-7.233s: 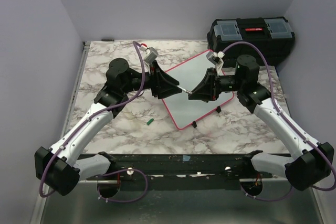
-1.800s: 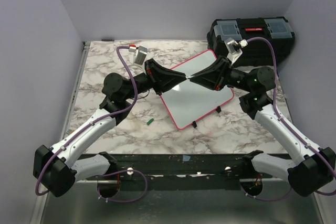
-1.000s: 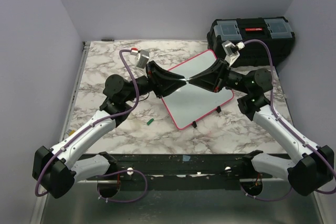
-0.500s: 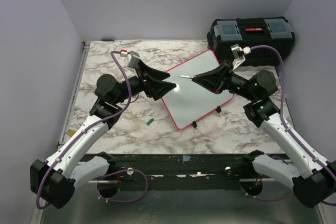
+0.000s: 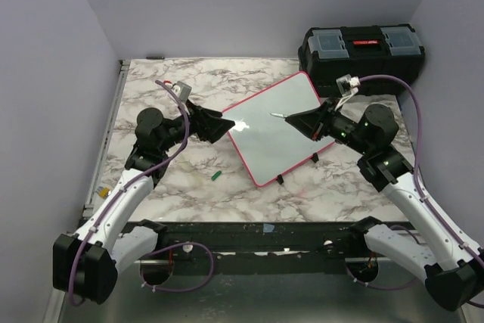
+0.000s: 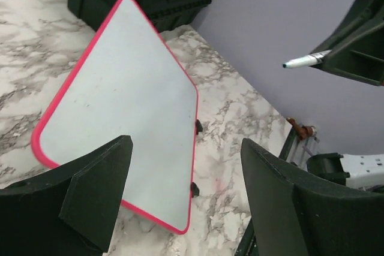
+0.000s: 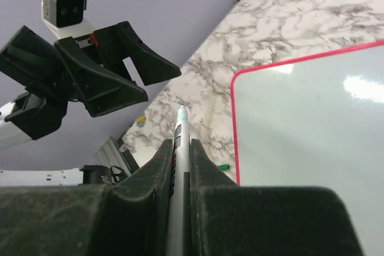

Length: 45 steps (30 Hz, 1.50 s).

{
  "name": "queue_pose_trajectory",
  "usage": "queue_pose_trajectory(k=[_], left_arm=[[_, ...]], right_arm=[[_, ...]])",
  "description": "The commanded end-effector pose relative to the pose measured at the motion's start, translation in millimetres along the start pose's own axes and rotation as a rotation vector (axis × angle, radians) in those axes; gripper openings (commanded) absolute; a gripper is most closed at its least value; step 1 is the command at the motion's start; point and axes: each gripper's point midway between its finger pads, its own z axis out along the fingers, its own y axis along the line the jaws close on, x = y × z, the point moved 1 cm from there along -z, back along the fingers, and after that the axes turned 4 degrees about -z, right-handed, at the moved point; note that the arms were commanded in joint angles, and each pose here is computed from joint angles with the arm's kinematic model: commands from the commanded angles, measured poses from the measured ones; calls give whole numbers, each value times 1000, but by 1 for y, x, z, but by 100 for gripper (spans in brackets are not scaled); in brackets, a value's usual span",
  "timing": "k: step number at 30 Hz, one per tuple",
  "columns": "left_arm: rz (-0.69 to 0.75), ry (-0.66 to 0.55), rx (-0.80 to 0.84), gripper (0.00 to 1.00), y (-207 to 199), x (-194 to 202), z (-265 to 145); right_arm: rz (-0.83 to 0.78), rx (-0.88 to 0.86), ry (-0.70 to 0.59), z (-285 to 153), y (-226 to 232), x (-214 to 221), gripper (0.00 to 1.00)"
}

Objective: Write a sentence on the whiteboard
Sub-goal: Hold the whiteboard on the whiteboard stand, then write a sentence on the whiteboard.

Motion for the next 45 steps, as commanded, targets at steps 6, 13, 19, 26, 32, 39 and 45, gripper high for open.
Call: queue_pose_trajectory(k=[6,13,19,26,32,39,45], left_arm=[[-10,-2,-188,75,69,23,4],[-11,38,-176,77,95,29,19],[-62,77,-120,76,117,37,35],[-160,121,-25,67,131,57,53],[-189,135,10,55,133,65,56],[-164,168,39,14,127,66,54],[-123,177,35,0,124,63,53]], right_arm=[[-57,177,97,-15,-32,26,1],[-97,275,143,-21,-51,34,1],[-119,297,174,-19,-59,41,1],[-117,287,226,-6,-66,57,1],[-117,271,254,5,-68,65,1],[-137,185,271,22,-57,74,1],[-202,165,261,50,-47,76,1]])
